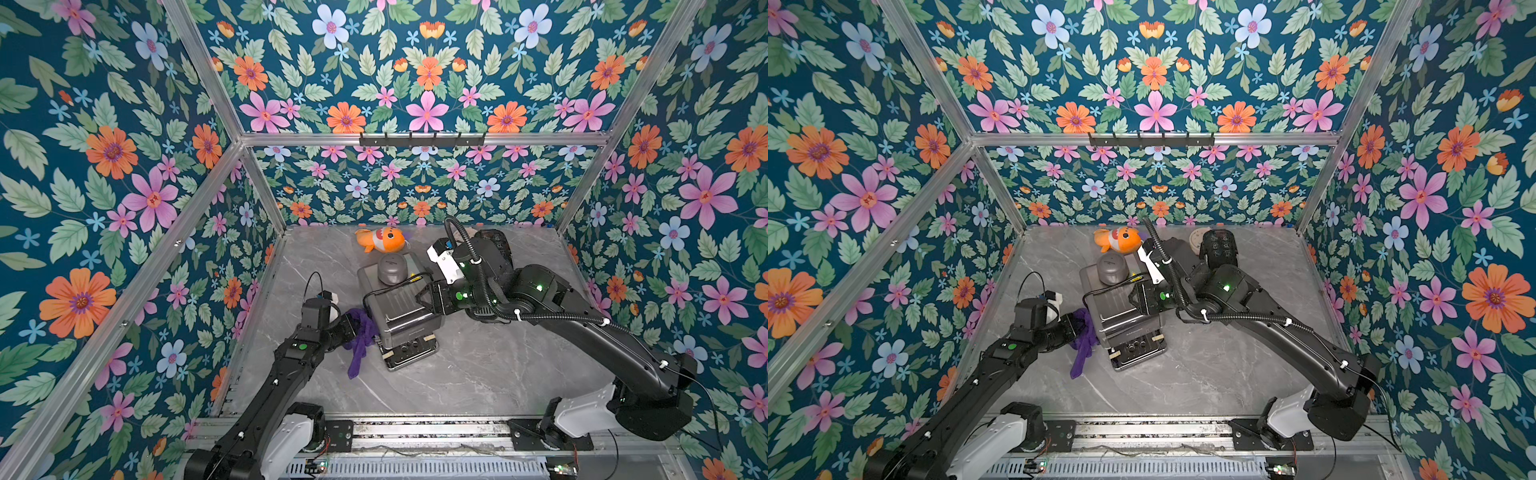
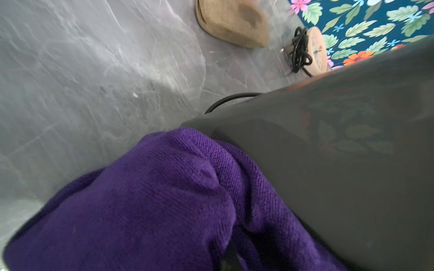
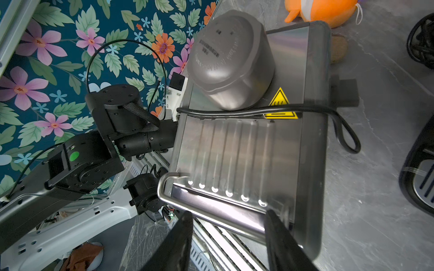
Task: Wipe the surface of a coffee machine
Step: Wipe the dirt from the surface of the coffee machine, then adjust the cleaning item.
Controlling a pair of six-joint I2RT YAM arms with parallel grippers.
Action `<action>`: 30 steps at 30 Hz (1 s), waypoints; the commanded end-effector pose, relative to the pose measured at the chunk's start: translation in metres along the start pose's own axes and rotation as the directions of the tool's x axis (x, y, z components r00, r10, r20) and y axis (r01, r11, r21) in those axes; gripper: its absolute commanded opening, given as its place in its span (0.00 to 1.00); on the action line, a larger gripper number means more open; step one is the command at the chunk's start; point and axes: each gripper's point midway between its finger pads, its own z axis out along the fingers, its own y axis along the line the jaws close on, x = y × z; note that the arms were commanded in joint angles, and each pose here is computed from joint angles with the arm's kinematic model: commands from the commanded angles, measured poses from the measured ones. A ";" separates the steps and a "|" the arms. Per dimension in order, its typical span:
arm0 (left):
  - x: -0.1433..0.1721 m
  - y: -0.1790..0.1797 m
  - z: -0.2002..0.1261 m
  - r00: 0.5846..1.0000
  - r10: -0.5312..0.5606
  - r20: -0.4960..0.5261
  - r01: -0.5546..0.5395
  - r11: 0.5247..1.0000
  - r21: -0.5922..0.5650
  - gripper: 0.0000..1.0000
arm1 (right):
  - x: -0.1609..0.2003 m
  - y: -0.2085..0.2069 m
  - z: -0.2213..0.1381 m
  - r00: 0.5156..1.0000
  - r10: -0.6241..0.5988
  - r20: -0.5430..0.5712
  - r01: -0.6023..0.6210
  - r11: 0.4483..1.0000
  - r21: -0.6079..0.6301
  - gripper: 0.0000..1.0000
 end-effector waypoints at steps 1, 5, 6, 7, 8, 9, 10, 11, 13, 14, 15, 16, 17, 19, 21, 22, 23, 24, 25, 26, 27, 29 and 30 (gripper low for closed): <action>-0.017 -0.005 -0.004 0.998 0.042 0.051 -0.042 0.999 0.011 0.00 | -0.001 -0.001 -0.004 1.000 0.001 0.008 -0.001 1.000 0.006 0.51; -0.049 -0.005 -0.036 0.984 0.094 0.153 -0.083 0.994 -0.076 0.00 | -0.002 -0.001 -0.009 1.000 -0.001 0.021 0.001 1.000 0.008 0.51; -0.060 -0.010 -0.050 0.974 0.117 0.194 -0.100 0.990 -0.096 0.00 | -0.004 -0.001 -0.011 1.000 -0.007 0.030 0.007 1.000 0.006 0.51; -0.070 -0.016 -0.063 0.962 0.142 0.233 -0.119 0.987 -0.111 0.00 | -0.006 0.001 -0.014 0.999 -0.017 0.045 0.017 1.000 0.001 0.52; -0.077 -0.023 -0.074 0.951 0.162 0.264 -0.136 0.984 -0.113 0.00 | -0.009 0.003 -0.018 0.998 -0.027 0.062 0.028 1.000 -0.007 0.53; -0.087 -0.036 -0.088 0.935 0.190 0.300 -0.168 0.981 -0.099 0.00 | -0.013 0.006 -0.022 0.996 -0.040 0.082 0.042 0.999 -0.020 0.56; -0.095 -0.052 -0.102 0.915 0.218 0.339 -0.206 0.976 -0.071 0.00 | -0.017 0.010 -0.027 0.993 -0.055 0.107 0.059 0.998 -0.038 0.59; -0.100 -0.067 -0.114 0.898 0.240 0.370 -0.245 0.969 -0.034 0.00 | -0.021 0.015 -0.031 0.989 -0.071 0.127 0.078 0.995 -0.057 0.63; -0.107 -0.109 -0.140 0.855 0.281 0.436 -0.351 0.932 0.090 0.00 | -0.030 0.030 -0.040 0.977 -0.109 0.182 0.132 0.984 -0.120 0.71; -0.104 -0.130 -0.151 0.841 0.297 0.452 -0.408 0.897 0.170 0.00 | -0.033 0.037 -0.044 0.971 -0.125 0.204 0.157 0.976 -0.150 0.73; -0.099 -0.153 -0.163 0.830 0.307 0.466 -0.463 0.845 0.267 0.00 | -0.038 0.046 -0.050 0.961 -0.144 0.235 0.191 0.964 -0.188 0.75; -0.092 -0.175 -0.174 0.825 0.311 0.472 -0.504 0.783 0.365 0.00 | -0.042 0.056 -0.056 0.951 -0.161 0.265 0.223 0.949 -0.224 0.76; -0.086 -0.192 -0.184 0.824 0.311 0.473 -0.528 0.722 0.446 0.00 | -0.044 0.062 -0.060 0.943 -0.170 0.285 0.245 0.937 -0.250 0.77; -0.073 -0.223 -0.209 0.817 0.314 0.484 -0.569 0.582 0.581 0.00 | -0.051 0.079 -0.072 0.919 -0.192 0.345 0.305 0.900 -0.311 0.86; -0.063 -0.240 -0.227 0.801 0.320 0.505 -0.596 0.491 0.635 0.00 | -0.055 0.092 -0.082 0.899 -0.201 0.389 0.349 0.865 -0.359 0.88; -0.060 -0.247 -0.237 0.790 0.322 0.522 -0.612 0.453 0.648 0.00 | -0.056 0.098 -0.087 0.889 -0.204 0.411 0.371 0.846 -0.383 0.88; -0.056 -0.251 -0.244 0.783 0.323 0.531 -0.622 0.421 0.660 0.00 | -0.057 0.104 -0.091 0.881 -0.204 0.427 0.387 0.830 -0.402 0.88; -0.052 -0.257 -0.251 0.779 0.323 0.538 -0.627 0.385 0.677 0.00 | -0.058 0.109 -0.095 0.869 -0.205 0.450 0.408 0.811 -0.419 0.91; -0.048 -0.261 -0.258 0.779 0.321 0.539 -0.626 0.348 0.698 0.00 | -0.058 0.114 -0.097 0.861 -0.207 0.465 0.426 0.794 -0.435 0.93; -0.045 -0.265 -0.263 0.782 0.317 0.536 -0.621 0.319 0.717 0.00 | -0.058 0.118 -0.101 0.850 -0.208 0.483 0.444 0.777 -0.446 0.93; -0.042 -0.267 -0.267 0.787 0.312 0.533 -0.613 0.293 0.734 0.00 | -0.057 0.123 -0.103 0.841 -0.212 0.498 0.461 0.763 -0.454 0.98; -0.038 -0.271 -0.275 0.791 0.304 0.531 -0.604 0.254 0.756 0.00 | -0.058 0.128 -0.105 0.828 -0.219 0.516 0.482 0.747 -0.457 0.99; -0.035 -0.273 -0.278 0.791 0.302 0.532 -0.603 0.233 0.763 0.00 | -0.058 0.131 -0.106 0.825 -0.221 0.520 0.488 0.741 -0.460 0.99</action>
